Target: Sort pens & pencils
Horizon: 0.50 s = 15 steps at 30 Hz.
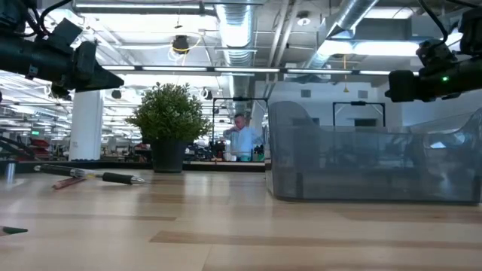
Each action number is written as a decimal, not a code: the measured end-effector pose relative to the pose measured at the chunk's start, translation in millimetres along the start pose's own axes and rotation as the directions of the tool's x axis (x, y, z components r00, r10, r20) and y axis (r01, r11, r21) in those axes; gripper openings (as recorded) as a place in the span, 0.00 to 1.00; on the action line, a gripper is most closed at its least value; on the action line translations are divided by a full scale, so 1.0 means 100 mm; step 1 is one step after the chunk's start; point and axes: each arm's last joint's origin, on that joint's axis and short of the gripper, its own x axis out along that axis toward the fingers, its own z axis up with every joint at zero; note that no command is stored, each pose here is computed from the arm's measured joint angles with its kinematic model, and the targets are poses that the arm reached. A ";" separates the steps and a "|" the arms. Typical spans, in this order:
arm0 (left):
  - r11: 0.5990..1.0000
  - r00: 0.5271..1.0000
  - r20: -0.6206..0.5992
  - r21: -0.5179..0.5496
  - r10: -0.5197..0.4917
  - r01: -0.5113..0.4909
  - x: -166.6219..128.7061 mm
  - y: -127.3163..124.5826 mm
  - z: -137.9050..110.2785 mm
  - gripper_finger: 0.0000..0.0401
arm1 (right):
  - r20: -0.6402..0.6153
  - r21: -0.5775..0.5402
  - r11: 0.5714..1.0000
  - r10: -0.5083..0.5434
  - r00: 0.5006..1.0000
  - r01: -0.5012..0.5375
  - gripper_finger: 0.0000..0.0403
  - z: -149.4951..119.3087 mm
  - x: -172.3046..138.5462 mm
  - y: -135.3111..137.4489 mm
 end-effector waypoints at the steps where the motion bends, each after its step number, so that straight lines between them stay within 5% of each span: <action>1: 1.000 1.000 0.000 0.000 0.000 0.000 0.00 0.00 0.00 0.23 | 0.001 0.000 1.000 0.000 1.000 0.000 0.34 0.00 0.00 0.00; 15: 1.000 1.000 0.000 0.000 0.000 0.000 0.00 0.00 0.00 0.23 | 0.002 0.075 0.997 0.002 1.000 -0.002 0.34 0.00 0.00 0.00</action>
